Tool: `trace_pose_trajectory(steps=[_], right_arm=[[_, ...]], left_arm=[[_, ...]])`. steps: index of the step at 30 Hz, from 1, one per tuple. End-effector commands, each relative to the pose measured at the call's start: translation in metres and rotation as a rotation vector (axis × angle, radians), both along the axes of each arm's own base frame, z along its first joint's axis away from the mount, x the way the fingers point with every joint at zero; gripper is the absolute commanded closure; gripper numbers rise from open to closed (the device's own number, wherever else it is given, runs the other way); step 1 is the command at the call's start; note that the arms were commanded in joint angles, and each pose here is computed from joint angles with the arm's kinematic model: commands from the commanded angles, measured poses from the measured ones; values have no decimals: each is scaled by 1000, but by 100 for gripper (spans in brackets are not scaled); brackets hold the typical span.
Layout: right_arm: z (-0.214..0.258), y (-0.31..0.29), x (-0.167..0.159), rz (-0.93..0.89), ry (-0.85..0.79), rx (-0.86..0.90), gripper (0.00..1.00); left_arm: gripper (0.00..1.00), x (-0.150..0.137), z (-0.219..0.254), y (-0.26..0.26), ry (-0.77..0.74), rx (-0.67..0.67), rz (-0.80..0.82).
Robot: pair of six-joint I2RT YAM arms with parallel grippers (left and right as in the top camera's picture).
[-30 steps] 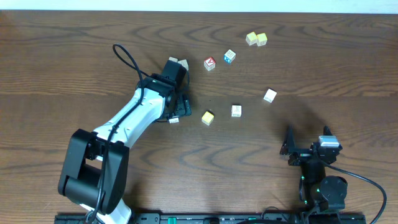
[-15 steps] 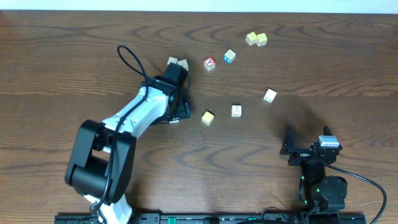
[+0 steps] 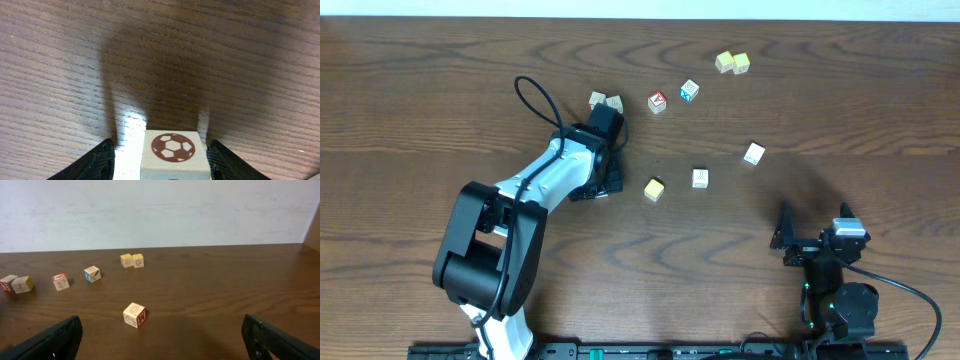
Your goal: Lift 4 blocks
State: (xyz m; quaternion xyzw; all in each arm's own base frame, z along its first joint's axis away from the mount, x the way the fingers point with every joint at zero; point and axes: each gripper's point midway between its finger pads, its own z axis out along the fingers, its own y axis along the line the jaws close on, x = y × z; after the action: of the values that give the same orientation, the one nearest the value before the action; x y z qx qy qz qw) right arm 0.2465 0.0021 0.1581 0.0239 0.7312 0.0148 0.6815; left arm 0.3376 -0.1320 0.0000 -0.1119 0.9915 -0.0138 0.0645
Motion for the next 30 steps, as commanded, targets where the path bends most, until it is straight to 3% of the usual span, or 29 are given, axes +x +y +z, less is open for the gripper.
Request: trace_pose_trajectory(steps=[1, 6, 30], right_arm=[[0, -4, 0, -17, 1, -12, 1], [0, -4, 0, -17, 0, -12, 1], [0, -4, 0, -17, 1, -12, 1]], left_arm=[[41, 1, 2, -5, -4, 0, -14], [50, -2, 2, -10, -5, 2, -43], [67, 4, 3, -19, -36, -9, -65]])
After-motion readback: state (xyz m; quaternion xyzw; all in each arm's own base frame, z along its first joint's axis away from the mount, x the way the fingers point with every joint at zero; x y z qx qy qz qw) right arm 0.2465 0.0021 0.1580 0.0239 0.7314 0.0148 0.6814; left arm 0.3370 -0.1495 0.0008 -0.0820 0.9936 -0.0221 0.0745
